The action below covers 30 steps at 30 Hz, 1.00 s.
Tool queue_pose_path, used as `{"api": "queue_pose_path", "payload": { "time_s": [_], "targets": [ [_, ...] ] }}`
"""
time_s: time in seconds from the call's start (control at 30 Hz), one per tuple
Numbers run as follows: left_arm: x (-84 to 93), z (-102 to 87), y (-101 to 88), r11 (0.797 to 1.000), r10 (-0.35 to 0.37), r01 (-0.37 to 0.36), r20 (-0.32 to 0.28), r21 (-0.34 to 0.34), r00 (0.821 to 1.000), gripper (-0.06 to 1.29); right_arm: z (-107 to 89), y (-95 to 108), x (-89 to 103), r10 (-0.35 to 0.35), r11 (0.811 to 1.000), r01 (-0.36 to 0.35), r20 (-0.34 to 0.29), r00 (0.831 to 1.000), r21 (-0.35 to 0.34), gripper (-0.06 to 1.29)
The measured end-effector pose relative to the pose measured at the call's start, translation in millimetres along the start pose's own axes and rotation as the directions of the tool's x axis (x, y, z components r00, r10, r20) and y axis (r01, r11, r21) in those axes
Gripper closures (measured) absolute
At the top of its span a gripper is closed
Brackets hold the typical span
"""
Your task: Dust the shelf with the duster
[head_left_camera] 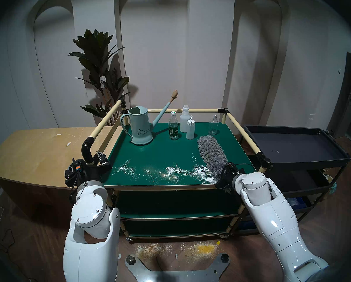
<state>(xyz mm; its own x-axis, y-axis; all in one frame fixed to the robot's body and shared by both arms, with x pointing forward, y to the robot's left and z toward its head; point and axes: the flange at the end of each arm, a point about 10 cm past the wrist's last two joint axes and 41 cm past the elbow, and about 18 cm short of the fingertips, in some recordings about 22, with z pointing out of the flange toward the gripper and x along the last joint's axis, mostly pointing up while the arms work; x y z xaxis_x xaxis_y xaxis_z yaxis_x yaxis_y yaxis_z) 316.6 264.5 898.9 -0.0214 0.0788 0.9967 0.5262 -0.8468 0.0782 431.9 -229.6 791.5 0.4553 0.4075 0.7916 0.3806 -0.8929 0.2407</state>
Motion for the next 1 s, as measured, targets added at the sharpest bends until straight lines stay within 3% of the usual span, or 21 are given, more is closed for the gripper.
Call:
{"api": "queue_pose_path", "payload": {
  "time_s": [0.37, 0.67, 1.0],
  "targets": [
    [-1.9, -3.8, -7.0, 0.999, 0.003, -0.003, 0.008, 0.048, 1.000, -0.02, 9.2, -16.5, 11.7, -0.031, 0.998, 0.032, -0.018, 0.999, 0.062, 1.24],
    [-4.1, -9.3, -14.3, 0.996, 0.007, -0.008, 0.017, 0.093, 1.000, -0.02, 22.6, -55.1, 29.4, -0.059, 0.982, 0.070, -0.064, 0.996, 0.173, 1.24],
    [-7.1, -16.5, -21.4, 0.991, 0.008, -0.012, 0.029, 0.133, 1.000, -0.02, 26.2, -71.0, 36.0, -0.080, 0.970, 0.096, -0.079, 0.994, 0.222, 1.24]
  ]
}}
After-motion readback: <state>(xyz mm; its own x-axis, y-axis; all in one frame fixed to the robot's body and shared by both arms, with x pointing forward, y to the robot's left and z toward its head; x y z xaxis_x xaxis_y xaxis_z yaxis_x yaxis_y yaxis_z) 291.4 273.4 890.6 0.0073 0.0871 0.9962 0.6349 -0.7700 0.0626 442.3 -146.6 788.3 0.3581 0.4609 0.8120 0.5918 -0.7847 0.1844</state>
